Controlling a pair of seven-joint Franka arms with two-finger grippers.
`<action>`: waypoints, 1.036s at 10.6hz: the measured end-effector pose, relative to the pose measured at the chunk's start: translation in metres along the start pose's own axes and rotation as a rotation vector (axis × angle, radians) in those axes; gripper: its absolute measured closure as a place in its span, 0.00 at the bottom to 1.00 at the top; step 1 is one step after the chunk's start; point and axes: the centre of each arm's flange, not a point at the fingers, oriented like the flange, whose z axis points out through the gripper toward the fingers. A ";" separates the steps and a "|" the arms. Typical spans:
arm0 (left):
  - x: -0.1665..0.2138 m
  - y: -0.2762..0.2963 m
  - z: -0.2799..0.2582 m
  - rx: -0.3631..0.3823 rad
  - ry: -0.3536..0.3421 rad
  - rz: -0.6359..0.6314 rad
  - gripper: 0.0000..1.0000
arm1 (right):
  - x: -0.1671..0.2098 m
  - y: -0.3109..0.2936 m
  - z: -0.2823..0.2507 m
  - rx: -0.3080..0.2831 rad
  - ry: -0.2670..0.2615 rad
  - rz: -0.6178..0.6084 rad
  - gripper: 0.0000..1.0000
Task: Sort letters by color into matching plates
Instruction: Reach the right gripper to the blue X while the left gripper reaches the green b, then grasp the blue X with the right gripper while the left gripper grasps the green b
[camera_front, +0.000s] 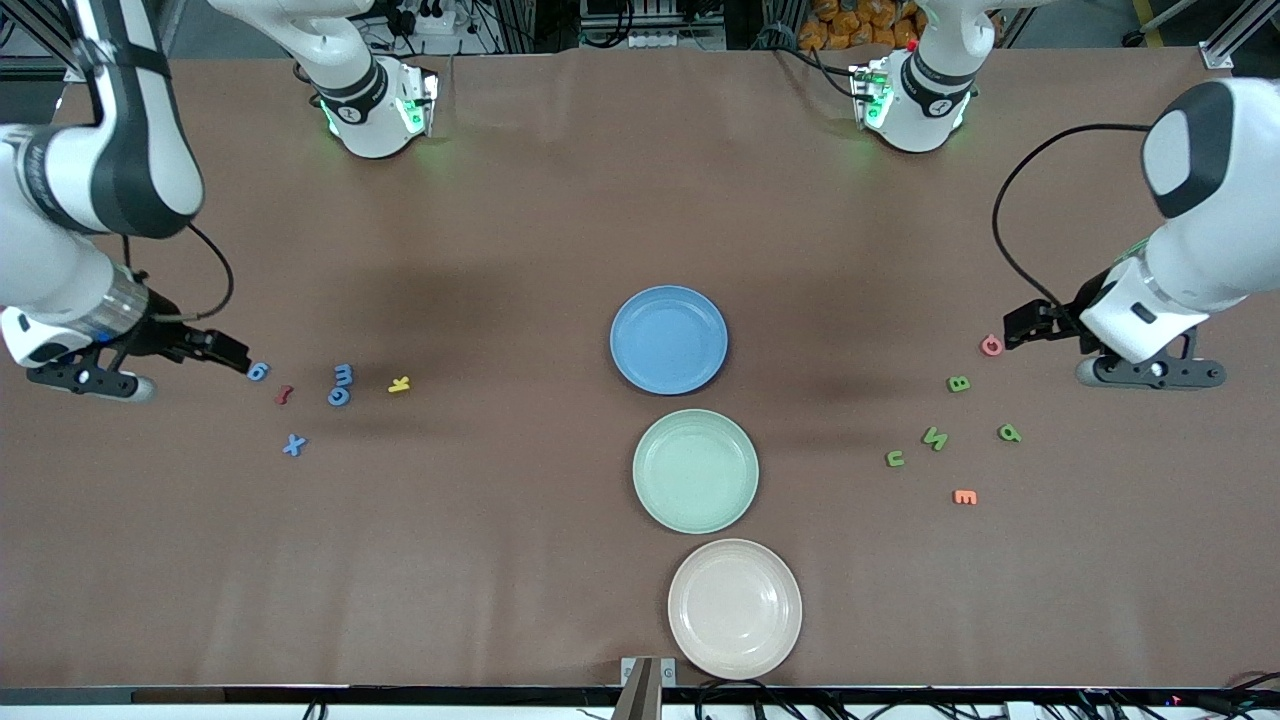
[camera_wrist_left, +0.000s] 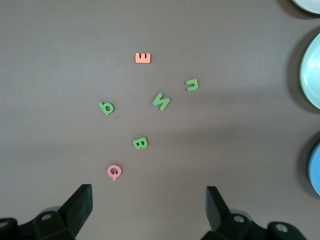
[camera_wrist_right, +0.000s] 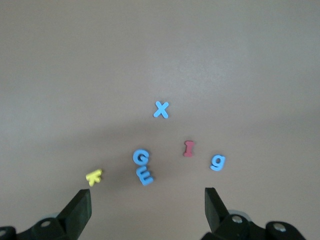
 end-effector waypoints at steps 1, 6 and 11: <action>-0.001 0.000 0.016 0.000 0.011 0.000 0.00 | 0.001 -0.007 0.020 0.001 0.009 0.092 0.00; 0.009 -0.026 0.074 0.036 0.009 -0.014 0.00 | 0.017 -0.014 0.108 0.033 0.019 0.238 0.00; 0.026 -0.080 0.129 0.019 0.029 -0.210 0.00 | 0.020 -0.008 0.158 0.020 -0.003 0.159 0.07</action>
